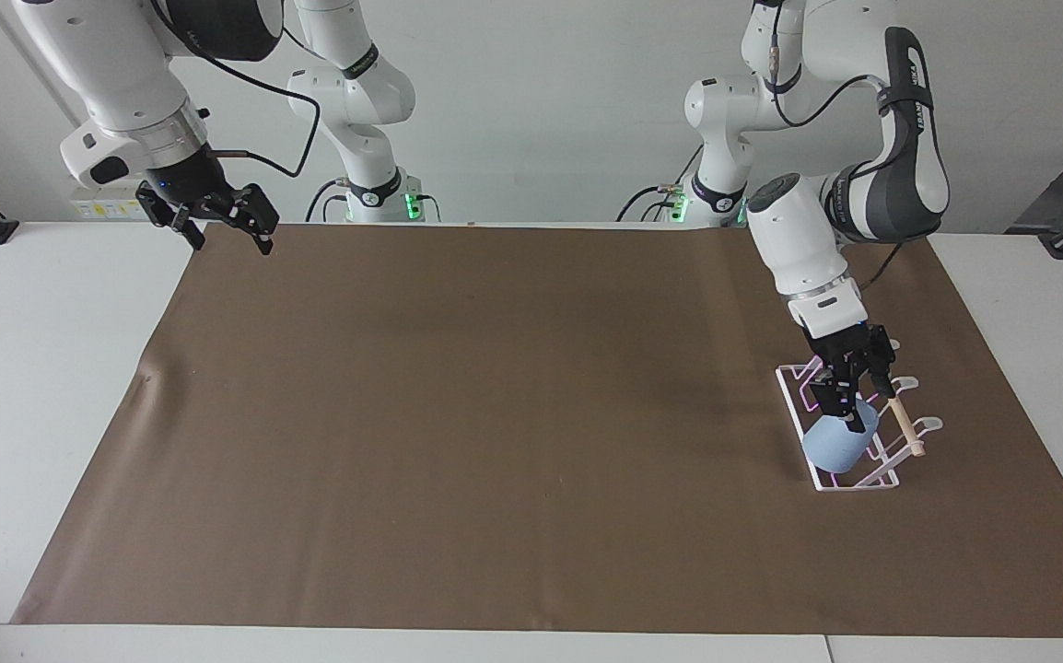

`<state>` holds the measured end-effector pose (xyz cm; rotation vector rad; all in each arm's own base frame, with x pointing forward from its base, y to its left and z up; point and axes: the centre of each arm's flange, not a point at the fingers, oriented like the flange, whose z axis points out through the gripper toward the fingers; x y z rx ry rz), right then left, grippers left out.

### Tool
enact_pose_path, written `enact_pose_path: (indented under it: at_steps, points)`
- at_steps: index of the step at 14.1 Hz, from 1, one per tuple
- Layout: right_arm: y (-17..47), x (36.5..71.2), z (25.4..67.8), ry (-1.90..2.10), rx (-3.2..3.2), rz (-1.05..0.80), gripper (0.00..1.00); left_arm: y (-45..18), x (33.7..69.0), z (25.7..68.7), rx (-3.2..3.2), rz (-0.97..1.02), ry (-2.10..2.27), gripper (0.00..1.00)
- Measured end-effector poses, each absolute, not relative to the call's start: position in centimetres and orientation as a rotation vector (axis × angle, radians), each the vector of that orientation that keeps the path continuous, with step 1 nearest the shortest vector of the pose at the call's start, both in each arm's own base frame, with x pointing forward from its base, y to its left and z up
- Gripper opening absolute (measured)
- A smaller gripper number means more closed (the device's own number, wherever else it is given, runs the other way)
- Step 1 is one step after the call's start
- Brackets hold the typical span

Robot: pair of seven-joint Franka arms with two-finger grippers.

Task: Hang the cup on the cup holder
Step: 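Lower the cup onto the rack hook and open the left gripper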

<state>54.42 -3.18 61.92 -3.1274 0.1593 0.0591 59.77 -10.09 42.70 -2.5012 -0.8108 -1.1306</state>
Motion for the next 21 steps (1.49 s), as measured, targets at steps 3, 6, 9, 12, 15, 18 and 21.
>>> enact_pose_path:
  at_steps: [3,6,9,12,15,18,21]
  points:
    - [-3.1,54.4,61.9,0.156,-3.128,0.059,1.0,-10.4,59.7,44.2,-2.497,-1.16,-0.791,0.86]
    - [-3.1,54.4,61.9,0.156,-3.128,0.059,1.0,-11.6,59.0,45.8,-2.495,-1.166,-0.813,0.98]
    - [-3.2,54.4,61.9,0.16,-3.127,0.059,1.0,-13.4,57.9,47.8,-2.543,-1.091,-0.834,0.98]
    - [-3.2,54.2,62.4,0.16,-3.127,0.046,1.0,-13.8,56.9,50.7,-2.624,-1.012,-0.817,0.98]
    - [-3.6,53.7,63.3,0.171,-3.126,0.02,1.0,-12.7,55.9,53.3,-2.738,-0.882,-0.75,0.98]
    - [-3.7,53.6,63.3,0.175,-3.126,0.019,1.0,-11.4,55.2,55.2,-2.859,-0.675,-0.608,1.0]
    - [-3.8,53.5,63.0,0.177,-3.126,0.029,1.0,-9.8,54.9,57.1,-2.963,-0.477,-0.45,1.0]
